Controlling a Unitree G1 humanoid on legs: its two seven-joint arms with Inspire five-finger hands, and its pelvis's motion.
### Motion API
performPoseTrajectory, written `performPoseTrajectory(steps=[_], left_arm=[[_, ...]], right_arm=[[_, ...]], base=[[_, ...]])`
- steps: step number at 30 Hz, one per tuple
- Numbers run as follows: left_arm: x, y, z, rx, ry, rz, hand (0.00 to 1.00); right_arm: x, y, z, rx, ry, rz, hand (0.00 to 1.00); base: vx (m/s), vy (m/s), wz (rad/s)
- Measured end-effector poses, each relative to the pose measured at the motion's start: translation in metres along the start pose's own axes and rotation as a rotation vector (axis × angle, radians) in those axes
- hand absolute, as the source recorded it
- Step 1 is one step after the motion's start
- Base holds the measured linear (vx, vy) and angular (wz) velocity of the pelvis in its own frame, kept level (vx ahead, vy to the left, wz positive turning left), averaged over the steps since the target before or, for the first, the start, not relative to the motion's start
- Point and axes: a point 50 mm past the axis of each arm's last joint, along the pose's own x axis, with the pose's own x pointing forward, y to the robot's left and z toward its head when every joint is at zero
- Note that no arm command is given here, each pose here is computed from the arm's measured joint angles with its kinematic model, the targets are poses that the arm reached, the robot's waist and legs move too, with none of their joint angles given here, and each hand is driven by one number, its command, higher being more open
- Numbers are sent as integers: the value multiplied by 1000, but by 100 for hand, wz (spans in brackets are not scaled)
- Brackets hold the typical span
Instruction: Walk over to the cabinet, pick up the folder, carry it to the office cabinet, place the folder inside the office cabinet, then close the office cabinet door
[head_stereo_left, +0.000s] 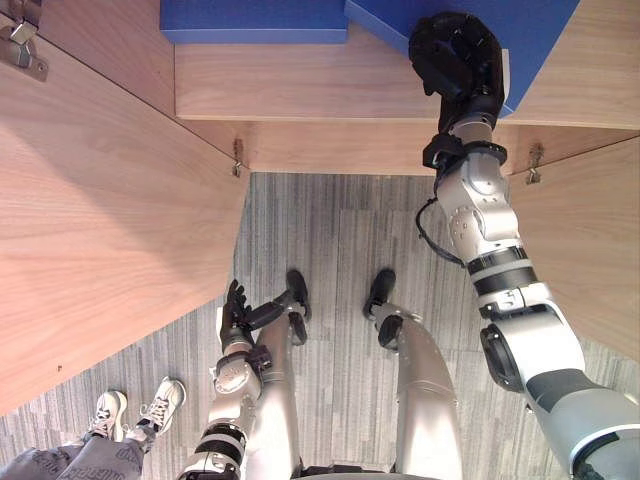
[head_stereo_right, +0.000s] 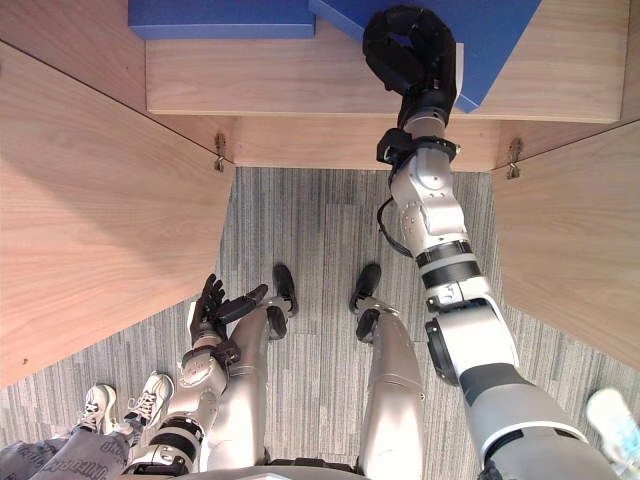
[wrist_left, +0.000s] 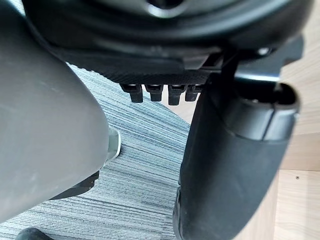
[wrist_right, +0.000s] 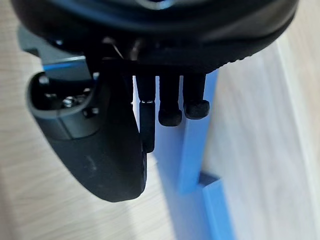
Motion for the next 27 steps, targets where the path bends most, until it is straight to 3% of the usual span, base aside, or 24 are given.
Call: performPoseTrajectory(steps=[18,23,27], left_arm=[[-1,-5,-1,-7,-5,25,100],[0,-15,3,-10,-24,15,100],[-1,-18,3,-24,-26,26,100]], right_arm=[[32,32,14,-380,57,-41,0],[39,11,34,-436,-6,-202,0],[44,-14,52,-336,-24,-382,0]], base=[[0,-2,1],[16,2,17],[26,11,10]])
